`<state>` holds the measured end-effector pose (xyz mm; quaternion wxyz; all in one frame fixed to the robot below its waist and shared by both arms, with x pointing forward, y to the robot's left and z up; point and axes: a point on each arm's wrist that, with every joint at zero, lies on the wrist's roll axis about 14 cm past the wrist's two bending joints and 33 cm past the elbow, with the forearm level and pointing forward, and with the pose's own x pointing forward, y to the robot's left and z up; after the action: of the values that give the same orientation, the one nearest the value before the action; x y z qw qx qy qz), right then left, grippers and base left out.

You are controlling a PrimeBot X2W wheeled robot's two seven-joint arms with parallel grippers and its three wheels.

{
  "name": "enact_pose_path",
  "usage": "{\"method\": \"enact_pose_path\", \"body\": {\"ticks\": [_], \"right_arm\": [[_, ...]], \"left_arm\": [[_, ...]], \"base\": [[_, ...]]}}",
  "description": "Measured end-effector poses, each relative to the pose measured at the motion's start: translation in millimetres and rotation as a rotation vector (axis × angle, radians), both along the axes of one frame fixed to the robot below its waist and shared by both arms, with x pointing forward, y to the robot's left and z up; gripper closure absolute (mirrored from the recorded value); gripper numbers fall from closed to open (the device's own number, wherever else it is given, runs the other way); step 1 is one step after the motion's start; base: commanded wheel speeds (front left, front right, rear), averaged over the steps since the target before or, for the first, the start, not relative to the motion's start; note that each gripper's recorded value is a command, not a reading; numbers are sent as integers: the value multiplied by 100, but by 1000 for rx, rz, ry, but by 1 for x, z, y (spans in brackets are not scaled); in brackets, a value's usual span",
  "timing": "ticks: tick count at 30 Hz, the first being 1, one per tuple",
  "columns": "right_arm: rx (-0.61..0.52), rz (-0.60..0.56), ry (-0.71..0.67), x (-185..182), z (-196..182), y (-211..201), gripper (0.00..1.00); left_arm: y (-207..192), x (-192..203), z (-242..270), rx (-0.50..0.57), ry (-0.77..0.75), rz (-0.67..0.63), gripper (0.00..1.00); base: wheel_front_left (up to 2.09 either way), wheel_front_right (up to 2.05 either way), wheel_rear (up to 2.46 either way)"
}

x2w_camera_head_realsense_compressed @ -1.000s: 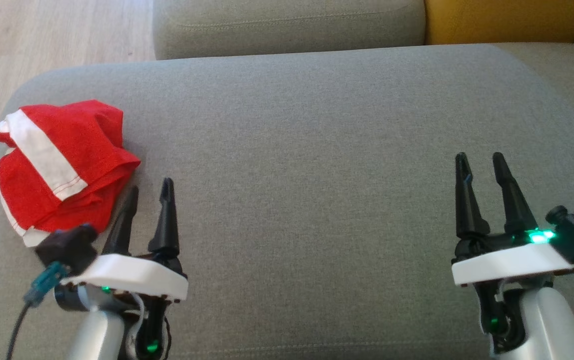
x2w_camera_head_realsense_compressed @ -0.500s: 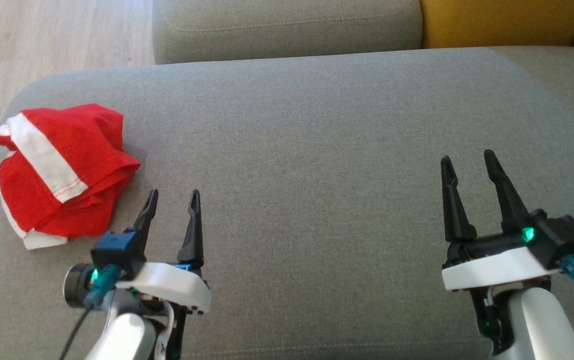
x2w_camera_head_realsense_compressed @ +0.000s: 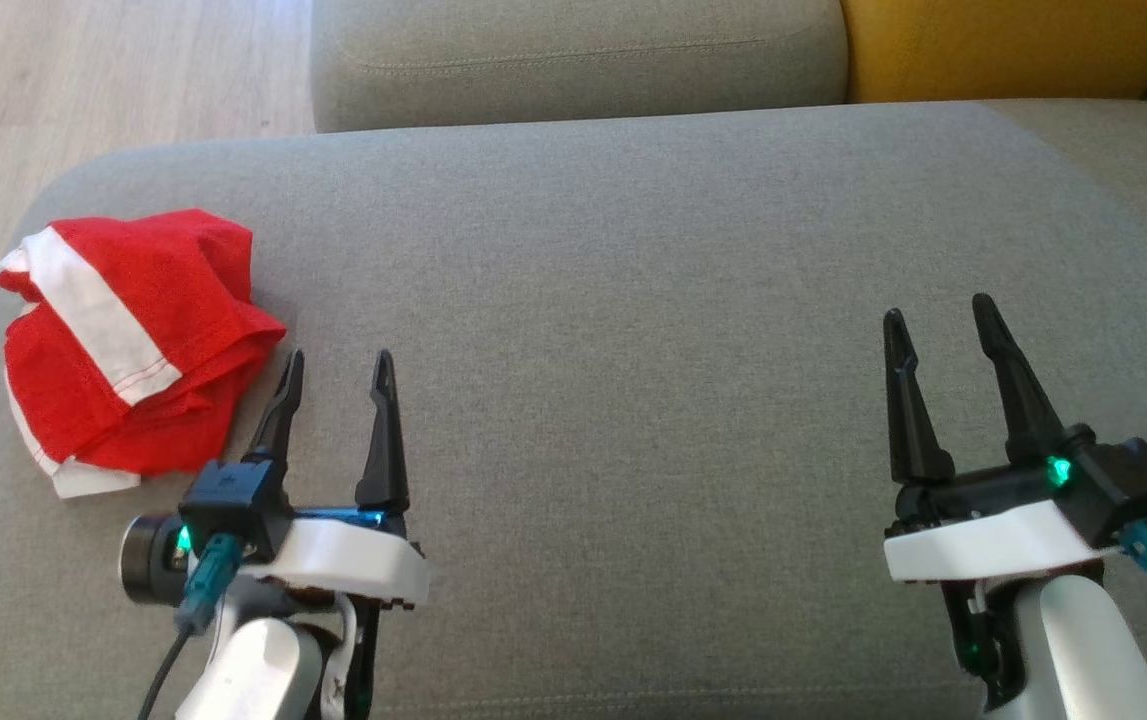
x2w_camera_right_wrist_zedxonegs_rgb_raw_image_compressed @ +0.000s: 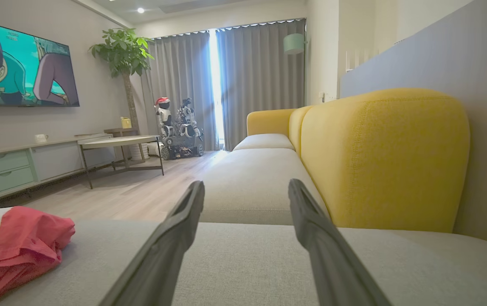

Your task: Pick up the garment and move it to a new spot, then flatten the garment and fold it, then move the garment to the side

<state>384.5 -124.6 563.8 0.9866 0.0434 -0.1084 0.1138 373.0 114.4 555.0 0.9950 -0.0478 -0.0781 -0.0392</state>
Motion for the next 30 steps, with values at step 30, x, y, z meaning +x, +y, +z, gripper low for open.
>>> {"method": "enact_pose_path", "body": {"ticks": [30], "right_arm": [[-82, -19, 117, -3, -46, -6, 0]], "left_arm": [[-17, -16, -19, 94, -18, -89, 0]], "base": [[0, 0, 0]]}}
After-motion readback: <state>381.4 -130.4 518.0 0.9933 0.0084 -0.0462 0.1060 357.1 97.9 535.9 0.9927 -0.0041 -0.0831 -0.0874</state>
